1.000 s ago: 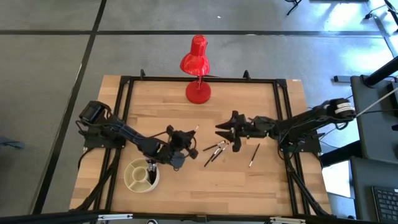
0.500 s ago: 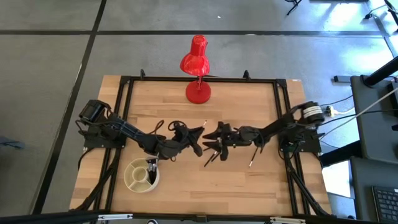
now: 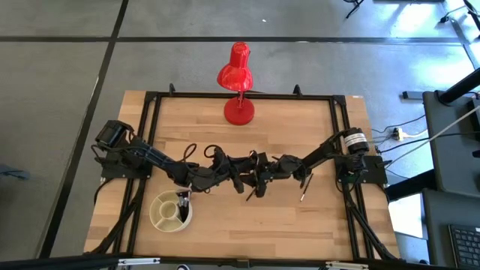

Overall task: Put items in baskets/containers
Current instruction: Put the liner brush into the pen organizer

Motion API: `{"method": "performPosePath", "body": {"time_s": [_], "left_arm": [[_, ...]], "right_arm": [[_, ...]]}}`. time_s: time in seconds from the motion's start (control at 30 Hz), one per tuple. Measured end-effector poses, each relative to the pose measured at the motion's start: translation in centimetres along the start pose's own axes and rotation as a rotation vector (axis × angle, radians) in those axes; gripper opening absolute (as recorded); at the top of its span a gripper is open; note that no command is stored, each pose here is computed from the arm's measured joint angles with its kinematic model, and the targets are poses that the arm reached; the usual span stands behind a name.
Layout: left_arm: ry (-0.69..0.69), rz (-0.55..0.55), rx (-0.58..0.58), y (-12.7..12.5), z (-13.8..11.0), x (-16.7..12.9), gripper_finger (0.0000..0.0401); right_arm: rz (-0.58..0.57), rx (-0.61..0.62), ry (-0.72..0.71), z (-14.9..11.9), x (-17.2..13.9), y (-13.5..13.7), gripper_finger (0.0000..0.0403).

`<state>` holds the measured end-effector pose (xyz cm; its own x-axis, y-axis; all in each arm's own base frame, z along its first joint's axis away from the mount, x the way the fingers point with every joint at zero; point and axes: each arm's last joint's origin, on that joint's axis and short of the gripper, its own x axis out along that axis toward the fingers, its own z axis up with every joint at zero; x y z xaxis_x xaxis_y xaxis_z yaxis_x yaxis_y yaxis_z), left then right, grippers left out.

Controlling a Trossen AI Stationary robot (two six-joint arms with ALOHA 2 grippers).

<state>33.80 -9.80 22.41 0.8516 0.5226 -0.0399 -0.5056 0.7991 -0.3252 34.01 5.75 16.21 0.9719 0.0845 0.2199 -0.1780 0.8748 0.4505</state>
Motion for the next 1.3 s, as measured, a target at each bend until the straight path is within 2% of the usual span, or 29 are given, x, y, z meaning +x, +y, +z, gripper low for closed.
{"method": "performPosePath", "body": {"time_s": [0.1, 0.2, 0.27, 0.47, 0.63, 0.73, 0.9, 1.07, 1.3], "left_arm": [[0.002, -0.006, 0.001, -0.1, -0.1, -0.2, 0.0023], [0.014, -0.009, 0.017, -0.2, -0.2, -0.3, 0.0023], [0.024, -0.010, 0.031, -0.2, -0.4, -0.3, 0.0023], [0.063, -0.063, 0.136, -0.2, -0.7, -0.4, 0.0041], [0.098, -0.094, 0.171, -0.3, -1.1, -0.4, 0.0075], [0.130, -0.094, 0.205, -0.1, -1.5, -0.5, 0.0095], [0.161, -0.111, 0.248, -0.1, -1.8, -0.7, 0.0112], [0.158, -0.115, 0.274, -0.2, -1.8, -0.7, 0.0102], [0.164, -0.117, 0.281, -0.2, -1.8, -0.8, 0.0054]], "right_arm": [[-0.004, 0.010, 0.007, -0.3, 0.1, -0.1, 0.0120], [0.002, 0.001, 0.007, -0.3, 0.0, -0.1, 0.0040], [-0.002, -0.021, 0.014, -0.4, 0.0, -0.1, 0.0018], [-0.034, -0.042, 0.103, -1.2, -0.1, -0.5, 0.0016], [-0.085, -0.089, 0.232, -2.3, -0.3, -1.0, 0.0016], [-0.079, -0.113, 0.300, -2.8, -0.5, -1.2, 0.0016], [-0.089, -0.133, 0.359, -3.2, -0.6, -1.5, 0.0016], [-0.034, -0.164, 0.394, -2.9, -0.7, -1.2, 0.0016], [-0.023, -0.188, 0.436, -2.4, -0.8, -0.9, 0.0016]]}}
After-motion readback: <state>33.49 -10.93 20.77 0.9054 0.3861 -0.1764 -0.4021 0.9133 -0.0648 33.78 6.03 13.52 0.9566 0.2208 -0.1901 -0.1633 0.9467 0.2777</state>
